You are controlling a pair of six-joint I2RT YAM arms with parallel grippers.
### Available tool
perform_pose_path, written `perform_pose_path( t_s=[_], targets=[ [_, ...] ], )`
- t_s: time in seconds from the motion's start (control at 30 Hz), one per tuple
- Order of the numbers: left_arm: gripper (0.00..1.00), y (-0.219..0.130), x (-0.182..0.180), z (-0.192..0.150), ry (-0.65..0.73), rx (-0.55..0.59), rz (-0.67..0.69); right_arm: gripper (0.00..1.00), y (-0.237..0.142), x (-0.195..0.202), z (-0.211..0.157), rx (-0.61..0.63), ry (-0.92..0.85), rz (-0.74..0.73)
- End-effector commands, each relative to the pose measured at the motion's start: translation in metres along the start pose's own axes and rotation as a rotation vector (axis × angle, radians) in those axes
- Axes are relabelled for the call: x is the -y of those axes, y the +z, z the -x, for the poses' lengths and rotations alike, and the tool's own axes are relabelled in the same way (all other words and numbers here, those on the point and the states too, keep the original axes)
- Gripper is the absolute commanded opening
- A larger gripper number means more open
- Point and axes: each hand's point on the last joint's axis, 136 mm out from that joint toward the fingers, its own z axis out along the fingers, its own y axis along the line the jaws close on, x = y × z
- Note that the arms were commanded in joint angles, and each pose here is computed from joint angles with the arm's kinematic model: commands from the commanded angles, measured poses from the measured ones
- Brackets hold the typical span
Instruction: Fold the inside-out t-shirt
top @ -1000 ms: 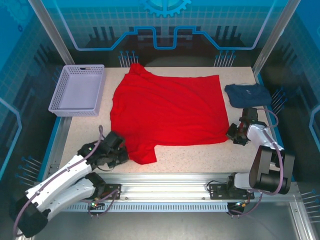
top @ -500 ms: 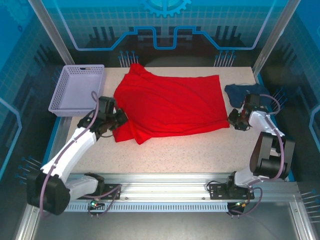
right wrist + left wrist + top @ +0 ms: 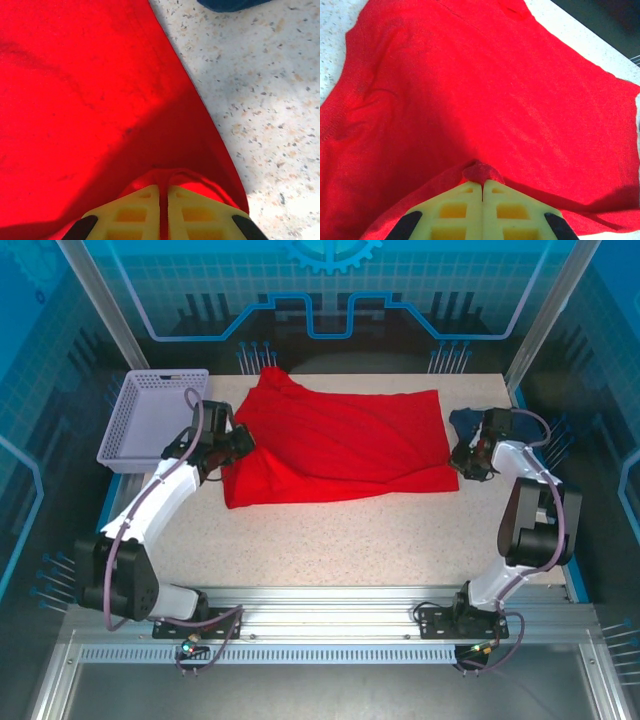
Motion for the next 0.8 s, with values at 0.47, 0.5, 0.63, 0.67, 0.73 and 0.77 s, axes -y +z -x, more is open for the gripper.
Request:
perform_pose_path(
  t_s=[0.47,0.5,0.63,0.67,0.73,0.77],
  targets=[
    [0.0,0.034,0.003,0.056,0.013,0.032,-0.041,0.11,0.024,-0.02,0.025,-0.02,-0.019,0.014],
    [0.0,0.038,0.005,0.058,0.017,0.025,-0.046,0.11,0.025,-0.019,0.027,-0.02,-0.019,0.012],
    [0.0,0.054,0.009,0.062,0.02,0.0,-0.059,0.11,0.031,-0.021,0.03,-0.024,-0.018,0.015],
    [0.0,0.057,0.009,0.062,0.022,-0.004,-0.059,0.11,0.032,-0.022,0.031,-0.026,-0.018,0.017],
    [0.0,0.062,0.008,0.064,0.017,-0.009,-0.055,0.11,0.035,-0.025,0.033,-0.029,-0.02,0.023],
    [0.0,0.064,0.007,0.065,0.012,-0.01,-0.053,0.11,0.037,-0.026,0.033,-0.033,-0.023,0.025]
  ],
)
